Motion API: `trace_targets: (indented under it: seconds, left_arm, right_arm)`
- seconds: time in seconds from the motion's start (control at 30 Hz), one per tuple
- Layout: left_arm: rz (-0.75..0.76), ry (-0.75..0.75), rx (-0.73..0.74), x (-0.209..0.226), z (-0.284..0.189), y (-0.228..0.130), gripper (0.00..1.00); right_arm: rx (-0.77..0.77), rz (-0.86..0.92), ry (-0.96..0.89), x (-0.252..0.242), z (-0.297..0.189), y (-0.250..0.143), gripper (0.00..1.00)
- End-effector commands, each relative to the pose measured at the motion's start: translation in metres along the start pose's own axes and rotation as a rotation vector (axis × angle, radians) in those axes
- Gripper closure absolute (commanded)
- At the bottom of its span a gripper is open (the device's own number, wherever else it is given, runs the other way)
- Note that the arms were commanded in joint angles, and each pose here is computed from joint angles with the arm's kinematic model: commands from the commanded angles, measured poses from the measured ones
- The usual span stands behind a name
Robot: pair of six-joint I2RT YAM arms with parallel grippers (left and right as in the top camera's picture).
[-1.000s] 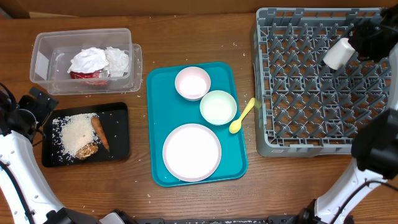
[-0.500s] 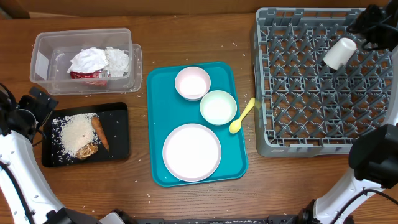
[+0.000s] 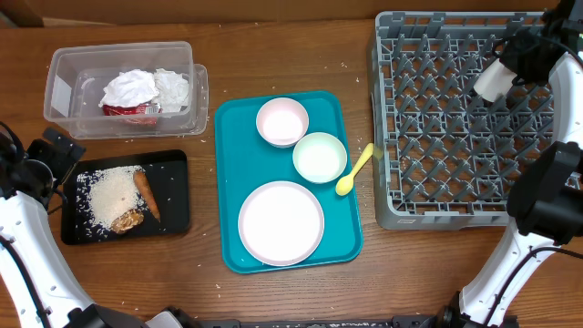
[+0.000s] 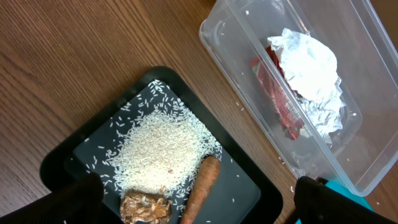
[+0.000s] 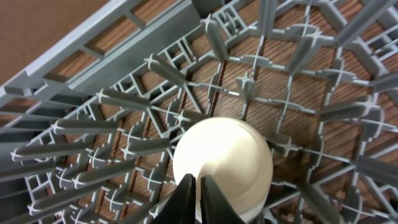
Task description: Sort waste into correct bins and load items into the dishwasher
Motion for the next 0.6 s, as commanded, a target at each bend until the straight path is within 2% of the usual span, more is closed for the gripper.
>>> trace_targets:
  seconds: [0.0, 0.3, 0.4, 0.57]
  left_arm:
    - [-0.012, 0.004, -0.008, 0.000, 0.000, 0.002, 0.00]
    - [-0.012, 0.004, -0.008, 0.000, 0.000, 0.002, 0.00]
    - [-0.012, 0.004, -0.008, 0.000, 0.000, 0.002, 0.00]
    - [-0.012, 0.004, -0.008, 0.000, 0.000, 0.002, 0.00]
  right_arm:
    - [-0.005, -0.015, 0.017, 0.002, 0.001, 0.003, 0.93]
    - [0.086, -0.005, 0.013, 0.002, 0.001, -0.014, 0.93]
    - [0.108, -0.003, 0.011, 0.001, 0.000, -0.018, 0.96]
    - [0.034, -0.011, 0.033, 0.007, -0.025, -0.004, 0.96]
Point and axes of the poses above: each gripper's point midway between its finger pads, its own z axis out along the fingers, its own x axis along the line the jaws close on, y = z × x, the point moved 6 cm from there along -z, back along the fingers, and after that the axes turned 13 degrees about -z, right-handed, at the moved point
